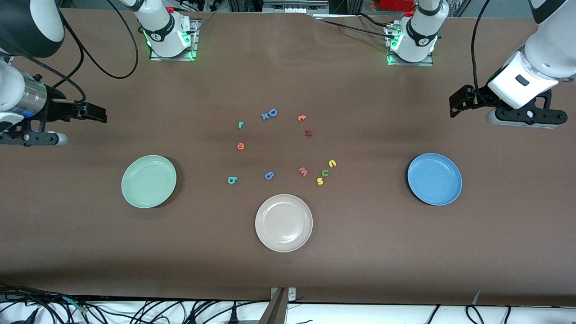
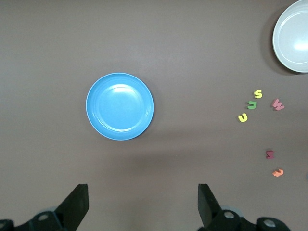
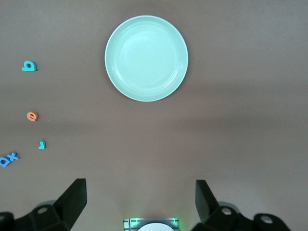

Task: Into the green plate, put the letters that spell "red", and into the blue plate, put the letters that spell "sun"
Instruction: 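Move the left gripper and the right gripper toward the scattered letters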

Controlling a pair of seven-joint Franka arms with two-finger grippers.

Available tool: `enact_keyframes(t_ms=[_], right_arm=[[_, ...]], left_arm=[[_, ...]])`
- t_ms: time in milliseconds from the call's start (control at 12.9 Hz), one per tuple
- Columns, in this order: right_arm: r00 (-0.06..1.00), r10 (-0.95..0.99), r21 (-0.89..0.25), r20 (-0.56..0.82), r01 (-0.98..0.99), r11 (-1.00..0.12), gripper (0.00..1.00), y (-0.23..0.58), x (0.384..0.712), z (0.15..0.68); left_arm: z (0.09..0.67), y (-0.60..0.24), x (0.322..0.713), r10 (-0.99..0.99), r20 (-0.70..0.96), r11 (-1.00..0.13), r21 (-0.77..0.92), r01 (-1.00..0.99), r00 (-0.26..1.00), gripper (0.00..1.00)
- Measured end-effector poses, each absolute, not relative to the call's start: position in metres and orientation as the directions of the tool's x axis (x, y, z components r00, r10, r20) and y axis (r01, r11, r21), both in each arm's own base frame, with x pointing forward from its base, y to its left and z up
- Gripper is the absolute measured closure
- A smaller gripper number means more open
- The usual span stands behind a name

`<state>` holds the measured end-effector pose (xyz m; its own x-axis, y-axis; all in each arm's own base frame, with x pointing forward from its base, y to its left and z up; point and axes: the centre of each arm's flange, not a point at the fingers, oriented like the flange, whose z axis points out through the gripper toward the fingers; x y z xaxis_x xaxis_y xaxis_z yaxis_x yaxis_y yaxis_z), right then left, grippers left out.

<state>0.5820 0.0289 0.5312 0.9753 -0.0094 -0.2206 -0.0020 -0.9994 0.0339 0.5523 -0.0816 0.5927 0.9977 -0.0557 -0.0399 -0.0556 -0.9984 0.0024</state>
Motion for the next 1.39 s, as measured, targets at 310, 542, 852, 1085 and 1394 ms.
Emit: enact_keyframes(t_ms=[310,542,852,1085,1394], right_arm=[[0.964,0.015,0.021,-0.266,0.022,-1.0,0.0,0.062,0.588,0.504],[0.955,0.006,-0.021,-0.298,0.0,-1.0,0.0,0.08,0.591,0.486],[0.958,-0.045,-0.021,-0.284,-0.054,-0.998,0.0,0.109,0.601,0.457],[0.964,-0.104,0.004,-0.244,-0.107,-0.994,0.0,0.155,0.605,0.431],[0.968,-0.172,0.016,-0.182,-0.172,-0.985,0.0,0.206,0.612,0.392]], left_arm=[[0.586,-0.086,0.554,-0.064,-0.057,-0.998,0.002,-0.064,0.996,0.0],[0.546,-0.096,0.568,-0.08,-0.128,-0.997,0.007,-0.079,0.989,0.0],[0.452,-0.151,0.603,-0.161,-0.162,-0.987,0.032,-0.158,0.974,0.0],[0.376,-0.202,0.619,-0.225,-0.144,-0.974,0.053,-0.219,0.964,0.0],[0.295,-0.25,0.629,-0.273,-0.072,-0.96,0.077,-0.268,0.959,0.0]])
